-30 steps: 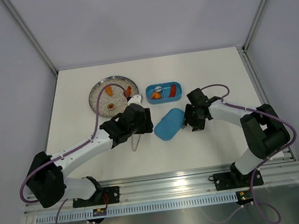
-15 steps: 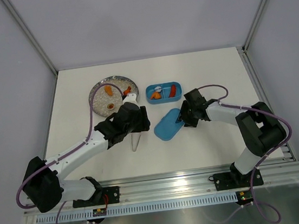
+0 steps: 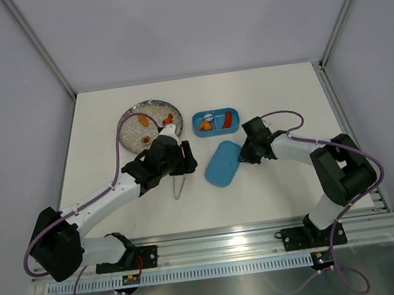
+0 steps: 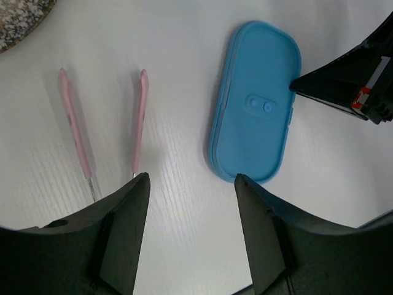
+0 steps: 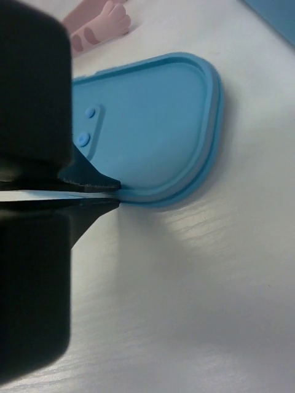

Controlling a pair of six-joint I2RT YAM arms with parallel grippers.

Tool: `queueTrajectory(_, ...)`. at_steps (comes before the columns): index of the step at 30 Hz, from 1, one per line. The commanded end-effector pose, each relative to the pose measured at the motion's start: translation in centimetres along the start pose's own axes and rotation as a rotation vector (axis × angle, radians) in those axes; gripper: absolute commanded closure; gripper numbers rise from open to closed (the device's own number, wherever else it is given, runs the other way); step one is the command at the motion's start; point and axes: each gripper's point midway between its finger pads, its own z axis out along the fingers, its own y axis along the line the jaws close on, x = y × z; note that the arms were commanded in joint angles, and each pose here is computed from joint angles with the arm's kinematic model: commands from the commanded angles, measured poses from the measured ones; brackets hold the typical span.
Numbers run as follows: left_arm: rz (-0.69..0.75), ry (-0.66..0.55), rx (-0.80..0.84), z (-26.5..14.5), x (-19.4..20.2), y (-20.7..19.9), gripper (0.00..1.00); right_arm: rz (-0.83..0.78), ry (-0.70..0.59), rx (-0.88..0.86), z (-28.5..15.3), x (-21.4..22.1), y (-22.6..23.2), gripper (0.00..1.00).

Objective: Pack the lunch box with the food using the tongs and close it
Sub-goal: Pick up the box lid from the center of the board.

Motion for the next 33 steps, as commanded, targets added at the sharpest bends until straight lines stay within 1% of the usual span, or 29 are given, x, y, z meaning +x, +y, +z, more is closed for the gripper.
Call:
queueTrajectory(1,-0.042,-0.031,0.14,-0.6,-1.0,-1.8,0.38,-0.021,0.007,0.108,0.7,1.0,-2.7,1.0)
queueTrajectory(4,-0.027,0.007,0.165,-0.4,-0.6,-2.1,0.36,-0.031,-0.006,0.065,-0.2,1.0,-2.2,1.0)
queueTrajectory(7,0.008,0.082,0.228,-0.1,0.4,-3.3,0.31,-0.056,-0.027,-0.045,-1.8,0.5,-0.4,1.0)
queueTrajectory(8,0.01,0.091,0.261,0.0,0.4,-3.9,0.3,-0.064,-0.03,-0.077,-2.2,0.4,0.1,1.0)
queueTrajectory(9,0.009,0.134,0.338,-0.3,1.0,-5.1,0.22,-0.068,-0.042,-0.124,-3.2,0.1,1.1,1.0)
queueTrajectory(11,0.003,0.152,0.422,0.0,1.4,-6.4,0.12,-0.082,-0.065,-0.162,-4.1,-0.4,1.9,1.0)
queueTrajectory(12,-0.013,0.186,0.461,-0.1,2.2,-7.0,0.08,-0.086,-0.072,-0.195,-4.9,-0.7,2.6,1.0)
queueTrajectory(13,-0.021,0.196,0.467,0.1,2.3,-7.0,0.07,-0.1,-0.076,-0.224,-5.3,-0.7,3.0,1.0)
queueTrajectory(17,-0.032,0.228,0.498,0.9,3.0,-7.5,0.08,-0.124,-0.111,-0.296,-7.2,-1.4,4.3,1.0)
queueTrajectory(18,-0.034,0.228,0.503,1.0,3.0,-7.6,0.09,-0.13,-0.103,-0.314,-7.5,-1.2,4.6,1.0)
queueTrajectory(21,-0.049,0.245,0.508,1.5,3.3,-7.7,0.12,-0.155,-0.094,-0.375,-8.2,-1.0,5.6,1.0)
queueTrajectory(23,-0.055,0.219,0.525,1.8,2.8,-8.1,0.16,-0.167,-0.093,-0.415,-8.6,-0.9,6.3,1.0)
queueTrajectory(26,-0.064,0.202,0.532,2.1,2.5,-8.3,0.22,-0.192,-0.072,-0.47,-9.1,-0.5,7.1,1.0)
queueTrajectory(32,-0.066,0.178,0.535,2.4,1.6,-8.4,0.26,-0.235,0.007,-0.561,-9.5,0.9,8.5,1.0)
queueTrajectory(33,-0.075,0.172,0.526,2.4,1.4,-8.2,0.29,-0.237,0.019,-0.564,-9.3,1.1,8.6,1.0)
